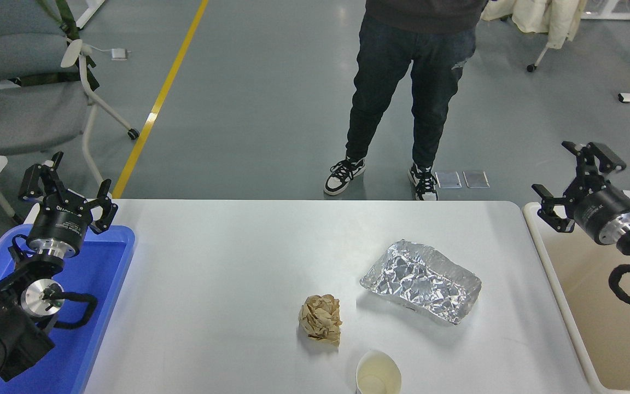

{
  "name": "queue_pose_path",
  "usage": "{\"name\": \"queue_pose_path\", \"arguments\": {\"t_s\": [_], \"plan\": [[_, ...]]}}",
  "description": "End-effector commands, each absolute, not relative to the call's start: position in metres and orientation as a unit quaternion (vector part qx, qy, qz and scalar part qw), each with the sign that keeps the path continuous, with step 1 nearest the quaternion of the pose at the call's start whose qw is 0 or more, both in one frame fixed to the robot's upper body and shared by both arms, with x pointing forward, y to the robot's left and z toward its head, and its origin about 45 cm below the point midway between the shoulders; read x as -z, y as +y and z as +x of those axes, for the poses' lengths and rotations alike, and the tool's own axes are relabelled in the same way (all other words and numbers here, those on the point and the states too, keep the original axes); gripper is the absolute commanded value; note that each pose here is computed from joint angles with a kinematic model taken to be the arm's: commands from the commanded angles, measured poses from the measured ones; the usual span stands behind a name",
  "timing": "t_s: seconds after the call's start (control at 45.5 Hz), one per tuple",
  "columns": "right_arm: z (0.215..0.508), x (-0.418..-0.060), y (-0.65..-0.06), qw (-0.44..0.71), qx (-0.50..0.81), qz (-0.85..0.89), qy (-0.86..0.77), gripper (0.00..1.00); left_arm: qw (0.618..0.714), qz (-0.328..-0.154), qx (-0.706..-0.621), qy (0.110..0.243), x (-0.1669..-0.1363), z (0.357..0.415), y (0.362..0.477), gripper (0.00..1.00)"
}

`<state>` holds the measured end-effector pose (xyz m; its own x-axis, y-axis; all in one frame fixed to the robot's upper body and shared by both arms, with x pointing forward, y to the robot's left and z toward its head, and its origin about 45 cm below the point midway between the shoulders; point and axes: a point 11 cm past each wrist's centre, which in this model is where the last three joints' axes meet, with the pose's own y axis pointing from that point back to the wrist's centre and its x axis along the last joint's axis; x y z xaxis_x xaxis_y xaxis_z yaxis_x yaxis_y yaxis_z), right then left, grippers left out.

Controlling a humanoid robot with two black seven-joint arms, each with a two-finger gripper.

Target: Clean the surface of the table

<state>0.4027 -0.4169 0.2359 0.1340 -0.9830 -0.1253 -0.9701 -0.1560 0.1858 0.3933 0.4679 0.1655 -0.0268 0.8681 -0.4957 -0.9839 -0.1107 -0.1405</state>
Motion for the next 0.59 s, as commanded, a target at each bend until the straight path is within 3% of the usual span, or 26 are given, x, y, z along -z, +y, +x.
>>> {"name": "queue_pose_path", "arguments": {"t_s": [0.0, 0.132, 0.198, 0.571], "plan": [[0.381, -0.262, -0.388, 0.069, 0.08, 0.803, -0.586, 0.99, 0.6557, -0.238, -0.7061, 0.121, -0.1658, 0.3935, 0.468, 1.0], [0.354, -0.256, -0.346, 0.106, 0.066, 0.847, -0.517, 0.99, 0.6555, -0.238, -0.7064, 0.122, -0.1652, 0.393, 0.468, 1.0], [0.326, -0.238, -0.327, 0.155, 0.061, 0.869, -0.466, 0.99, 0.6557, -0.238, -0.7061, 0.121, -0.1658, 0.3935, 0.468, 1.0], [0.26, -0.196, -0.265, 0.262, 0.037, 0.929, -0.259, 0.99, 0.6557, -0.238, -0.7061, 0.121, -0.1658, 0.3935, 0.468, 1.0]]}}
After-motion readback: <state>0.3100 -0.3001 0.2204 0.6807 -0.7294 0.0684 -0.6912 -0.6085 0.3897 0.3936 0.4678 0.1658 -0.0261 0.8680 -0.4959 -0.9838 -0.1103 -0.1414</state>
